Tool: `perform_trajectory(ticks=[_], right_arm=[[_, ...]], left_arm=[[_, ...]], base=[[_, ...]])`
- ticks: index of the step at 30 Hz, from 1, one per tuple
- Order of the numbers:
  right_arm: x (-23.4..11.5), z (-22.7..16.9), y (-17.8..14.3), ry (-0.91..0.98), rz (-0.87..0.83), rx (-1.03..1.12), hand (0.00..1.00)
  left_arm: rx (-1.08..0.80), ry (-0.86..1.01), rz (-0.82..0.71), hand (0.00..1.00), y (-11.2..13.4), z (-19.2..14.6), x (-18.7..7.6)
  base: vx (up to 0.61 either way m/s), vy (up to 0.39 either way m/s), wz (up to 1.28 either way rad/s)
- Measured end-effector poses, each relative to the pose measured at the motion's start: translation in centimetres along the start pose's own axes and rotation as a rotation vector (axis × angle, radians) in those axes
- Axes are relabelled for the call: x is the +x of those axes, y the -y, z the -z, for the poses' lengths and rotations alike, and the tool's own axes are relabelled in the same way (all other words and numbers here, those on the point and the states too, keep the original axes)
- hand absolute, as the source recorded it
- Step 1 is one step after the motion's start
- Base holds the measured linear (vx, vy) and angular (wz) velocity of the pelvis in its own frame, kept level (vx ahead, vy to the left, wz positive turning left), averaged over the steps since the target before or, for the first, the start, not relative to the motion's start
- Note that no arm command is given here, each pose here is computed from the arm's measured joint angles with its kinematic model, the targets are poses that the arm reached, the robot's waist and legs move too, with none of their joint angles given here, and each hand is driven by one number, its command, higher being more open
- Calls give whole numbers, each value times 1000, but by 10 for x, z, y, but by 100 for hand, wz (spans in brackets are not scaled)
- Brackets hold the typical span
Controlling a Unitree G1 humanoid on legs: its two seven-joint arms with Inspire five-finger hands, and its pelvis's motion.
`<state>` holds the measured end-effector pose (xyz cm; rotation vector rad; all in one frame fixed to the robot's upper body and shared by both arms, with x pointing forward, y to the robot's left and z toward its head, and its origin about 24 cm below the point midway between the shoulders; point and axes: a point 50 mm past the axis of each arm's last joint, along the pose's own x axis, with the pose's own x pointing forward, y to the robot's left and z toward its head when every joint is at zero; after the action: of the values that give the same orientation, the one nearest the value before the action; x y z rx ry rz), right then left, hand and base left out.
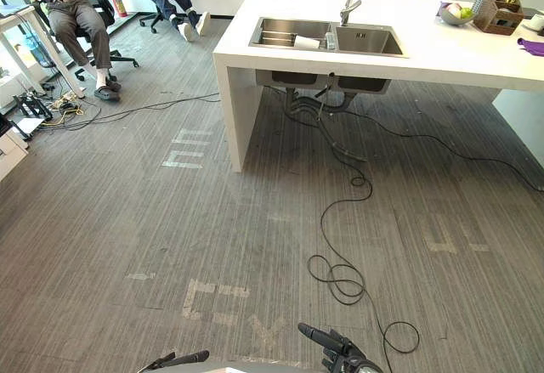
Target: Walk over to the sink, pick up the cup, carry it to the dishwasher, place the cup inside the dishwasher, then close the dishwasher door
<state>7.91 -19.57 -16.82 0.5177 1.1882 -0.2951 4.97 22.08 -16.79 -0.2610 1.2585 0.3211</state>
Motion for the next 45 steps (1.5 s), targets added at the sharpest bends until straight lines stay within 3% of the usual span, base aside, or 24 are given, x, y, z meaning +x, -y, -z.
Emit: perform_trajectory(ticks=[12, 20, 31, 37, 42, 45], right_arm=[[-1, 0, 2, 2, -37, -7, 100], [-5, -18, 6, 128, -46, 32, 100], [-7, 18, 11, 64, -50, 184, 100], [-13, 16, 25, 91, -28, 231, 100], [-13, 10, 26, 89, -36, 148, 100], [-10, 6, 21, 74, -33, 103, 100]], left_arm=[[-61, 14, 5, 100, -1, 3, -1], [-83, -28, 27, 100, -4, 7, -2], [-77, -67, 43, 100, -12, 7, -2], [-82, -90, 91, 100, 3, 18, -1], [-72, 15, 108, 100, 14, 1, 2], [-167, 115, 135, 100, 20, -17, 2]], base=[[-40, -22, 0], [-21, 45, 21], [170, -64, 6], [514, -215, 9], [481, -160, -9], [461, -21, -35]])
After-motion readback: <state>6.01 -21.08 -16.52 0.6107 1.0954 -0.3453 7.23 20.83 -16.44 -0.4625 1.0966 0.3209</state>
